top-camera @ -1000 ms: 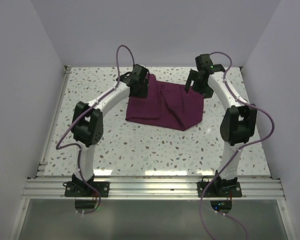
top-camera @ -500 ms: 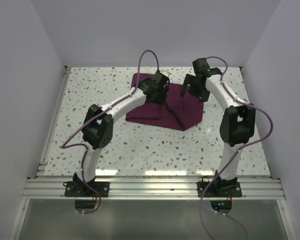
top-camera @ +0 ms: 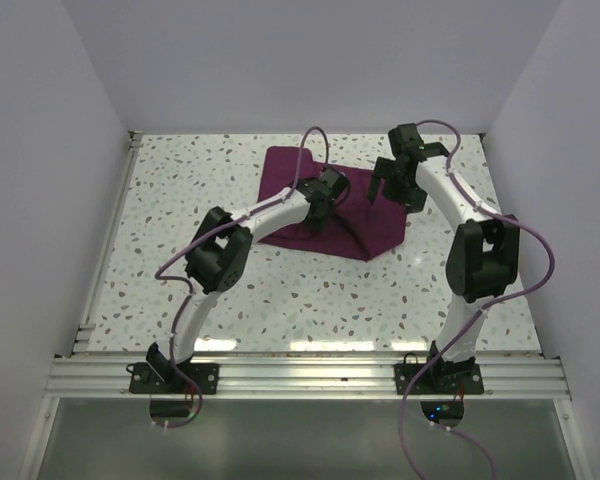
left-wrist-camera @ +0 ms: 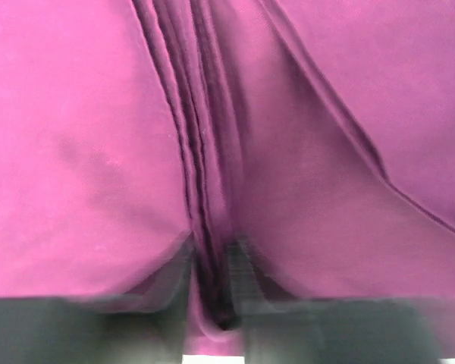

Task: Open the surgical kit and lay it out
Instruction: Open the surgical kit at the center of the board.

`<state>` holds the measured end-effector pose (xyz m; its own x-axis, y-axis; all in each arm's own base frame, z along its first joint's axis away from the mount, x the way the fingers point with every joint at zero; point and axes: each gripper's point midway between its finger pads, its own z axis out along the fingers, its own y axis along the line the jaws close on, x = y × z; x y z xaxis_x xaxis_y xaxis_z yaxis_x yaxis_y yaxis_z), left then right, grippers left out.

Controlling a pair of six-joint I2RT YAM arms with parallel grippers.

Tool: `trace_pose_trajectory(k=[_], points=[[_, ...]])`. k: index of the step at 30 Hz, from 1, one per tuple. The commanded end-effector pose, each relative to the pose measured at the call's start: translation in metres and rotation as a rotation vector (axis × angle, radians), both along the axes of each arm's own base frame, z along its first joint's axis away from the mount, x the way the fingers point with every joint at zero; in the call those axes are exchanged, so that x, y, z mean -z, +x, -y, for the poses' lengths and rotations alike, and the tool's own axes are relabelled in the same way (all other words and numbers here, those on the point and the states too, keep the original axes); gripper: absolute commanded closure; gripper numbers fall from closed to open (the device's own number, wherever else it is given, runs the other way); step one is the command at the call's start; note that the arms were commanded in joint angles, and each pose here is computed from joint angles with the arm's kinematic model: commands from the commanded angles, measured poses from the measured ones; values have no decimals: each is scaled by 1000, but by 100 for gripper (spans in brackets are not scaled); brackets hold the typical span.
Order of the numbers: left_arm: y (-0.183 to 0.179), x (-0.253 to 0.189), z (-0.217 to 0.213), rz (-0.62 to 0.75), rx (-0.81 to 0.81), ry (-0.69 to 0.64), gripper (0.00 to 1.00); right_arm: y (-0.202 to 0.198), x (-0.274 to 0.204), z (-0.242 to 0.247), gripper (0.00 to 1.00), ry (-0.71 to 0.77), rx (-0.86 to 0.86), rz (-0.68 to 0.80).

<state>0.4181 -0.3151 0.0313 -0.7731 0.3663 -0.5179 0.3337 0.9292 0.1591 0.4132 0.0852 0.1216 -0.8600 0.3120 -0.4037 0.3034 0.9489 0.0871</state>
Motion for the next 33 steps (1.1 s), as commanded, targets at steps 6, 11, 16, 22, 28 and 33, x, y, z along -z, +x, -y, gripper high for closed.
trace_pose_trajectory(k=[6, 11, 16, 22, 28, 33], points=[[27, -65, -24, 127, -104, -21, 100, -1, -16, 3, 5, -32, -13, 27], [42, -120, -90, 161, -301, -159, 100, 6, -13, -4, 5, -45, -32, 16], [48, -149, -182, 244, -490, -248, 97, 17, -8, -18, 5, -54, -67, 8], [34, -122, -222, 181, -519, -369, 74, 25, 2, -33, 5, -65, -104, -9], [35, -90, -267, 131, -643, -487, 71, 29, 7, -44, 5, -44, -131, -22], [54, -87, -267, 96, -650, -516, 100, 30, -4, -100, 4, 159, -270, 30]])
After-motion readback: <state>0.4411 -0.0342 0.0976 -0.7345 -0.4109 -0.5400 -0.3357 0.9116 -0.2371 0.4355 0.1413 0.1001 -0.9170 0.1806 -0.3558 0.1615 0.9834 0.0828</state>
